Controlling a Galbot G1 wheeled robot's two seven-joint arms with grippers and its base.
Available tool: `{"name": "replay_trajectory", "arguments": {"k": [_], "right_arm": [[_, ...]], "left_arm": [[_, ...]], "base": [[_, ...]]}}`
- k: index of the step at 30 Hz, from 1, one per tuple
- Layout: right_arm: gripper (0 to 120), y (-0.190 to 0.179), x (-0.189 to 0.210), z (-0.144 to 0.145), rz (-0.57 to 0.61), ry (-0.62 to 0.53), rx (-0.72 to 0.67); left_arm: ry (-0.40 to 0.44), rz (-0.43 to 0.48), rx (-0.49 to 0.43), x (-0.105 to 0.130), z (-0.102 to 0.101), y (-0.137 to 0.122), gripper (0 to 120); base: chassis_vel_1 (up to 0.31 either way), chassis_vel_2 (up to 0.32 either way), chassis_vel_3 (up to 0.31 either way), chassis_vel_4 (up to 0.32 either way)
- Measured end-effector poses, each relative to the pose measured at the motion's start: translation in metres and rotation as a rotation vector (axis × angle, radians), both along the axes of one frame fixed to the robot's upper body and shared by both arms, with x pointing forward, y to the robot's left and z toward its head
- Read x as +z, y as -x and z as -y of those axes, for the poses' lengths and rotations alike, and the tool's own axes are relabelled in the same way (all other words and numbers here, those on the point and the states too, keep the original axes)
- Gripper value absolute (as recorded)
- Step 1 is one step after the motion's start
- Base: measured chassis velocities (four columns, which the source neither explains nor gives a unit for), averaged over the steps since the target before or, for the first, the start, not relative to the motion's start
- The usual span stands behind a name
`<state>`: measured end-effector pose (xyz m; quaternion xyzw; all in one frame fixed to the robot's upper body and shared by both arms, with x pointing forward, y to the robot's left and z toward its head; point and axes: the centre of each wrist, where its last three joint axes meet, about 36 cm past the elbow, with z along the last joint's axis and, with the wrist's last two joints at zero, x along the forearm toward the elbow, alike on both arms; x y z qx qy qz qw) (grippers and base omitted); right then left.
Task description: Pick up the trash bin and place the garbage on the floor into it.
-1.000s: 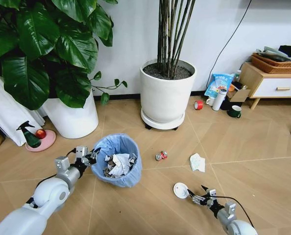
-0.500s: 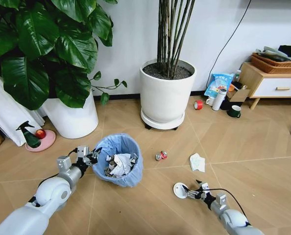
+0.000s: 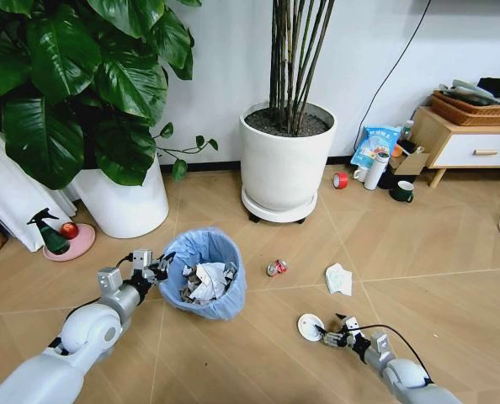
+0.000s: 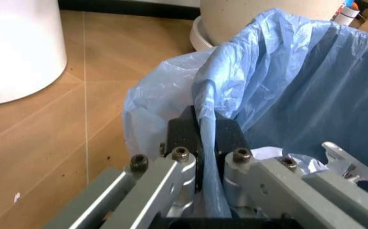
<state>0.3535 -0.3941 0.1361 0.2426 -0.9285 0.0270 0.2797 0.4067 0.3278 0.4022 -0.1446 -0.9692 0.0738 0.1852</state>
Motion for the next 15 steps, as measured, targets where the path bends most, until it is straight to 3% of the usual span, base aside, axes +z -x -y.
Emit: {"name": "replay_trajectory", "arguments": {"k": [2, 15], "right_arm": [[61, -0.0006, -0.0011, -0.0009, -0.006, -0.013, 0.003], [19, -0.0026, -0.0063, -0.0084, -0.027, -0.058, 0.014]], "left_arm": [[0.001, -0.001, 0.0, -0.0001, 0.0002, 0.0002, 0], [-0.001, -0.001, 0.002, 0.0001, -0.0009, 0.0011, 0]], "base": [[0.0, 0.0, 0.0, 0.0], [0.0, 0.0, 0.0, 0.0]]}}
